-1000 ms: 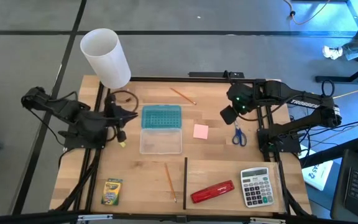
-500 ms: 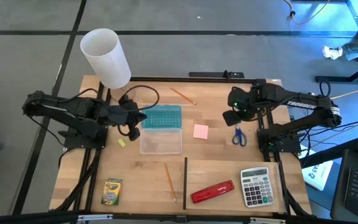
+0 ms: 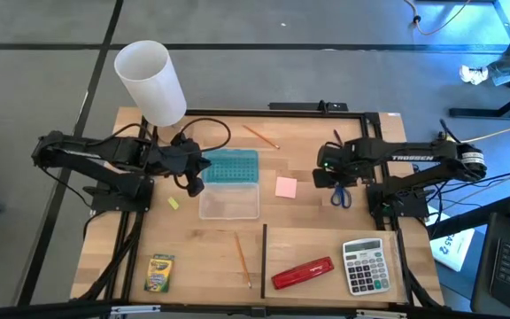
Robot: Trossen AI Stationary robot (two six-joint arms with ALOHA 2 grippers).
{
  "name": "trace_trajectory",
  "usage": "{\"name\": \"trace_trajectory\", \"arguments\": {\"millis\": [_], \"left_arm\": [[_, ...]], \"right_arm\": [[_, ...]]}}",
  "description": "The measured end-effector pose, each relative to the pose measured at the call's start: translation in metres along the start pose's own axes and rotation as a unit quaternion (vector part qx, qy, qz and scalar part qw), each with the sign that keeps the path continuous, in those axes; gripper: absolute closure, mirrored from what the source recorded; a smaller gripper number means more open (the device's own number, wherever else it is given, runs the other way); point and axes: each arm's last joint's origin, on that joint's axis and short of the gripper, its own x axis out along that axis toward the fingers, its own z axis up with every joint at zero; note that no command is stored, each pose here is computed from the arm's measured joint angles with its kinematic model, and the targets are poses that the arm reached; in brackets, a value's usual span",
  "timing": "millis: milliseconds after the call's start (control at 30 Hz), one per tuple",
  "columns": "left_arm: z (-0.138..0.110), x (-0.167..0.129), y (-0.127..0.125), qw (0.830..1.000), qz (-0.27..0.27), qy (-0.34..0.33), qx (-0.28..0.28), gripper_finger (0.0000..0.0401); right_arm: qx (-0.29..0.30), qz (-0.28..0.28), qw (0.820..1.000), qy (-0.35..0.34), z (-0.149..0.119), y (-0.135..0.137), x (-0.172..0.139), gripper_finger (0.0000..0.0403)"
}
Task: Pack school essentials
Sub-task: Put the blue scissors into the blue supply box
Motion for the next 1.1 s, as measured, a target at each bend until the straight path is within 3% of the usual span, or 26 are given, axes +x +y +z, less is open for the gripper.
{"name": "trace_trajectory", "arguments": {"millis": [267, 433, 1100], "left_arm": [[0.0, 0.0, 0.0, 1.0, 0.0, -0.001, 0.0, 0.0374], [0.0, 0.0, 0.0, 1.0, 0.002, -0.001, 0.001, 0.0374], [0.0, 0.0, 0.0, 1.0, 0.003, -0.002, 0.0, 0.0374]], "right_arm": [[0.054, 0.006, 0.999, 0.005, -0.003, -0.013, 0.041, 0.0232], [0.058, 0.008, 0.998, 0.012, -0.007, -0.018, 0.055, 0.0232], [0.096, -0.003, 0.995, -0.003, -0.007, -0.023, 0.059, 0.0232]]}}
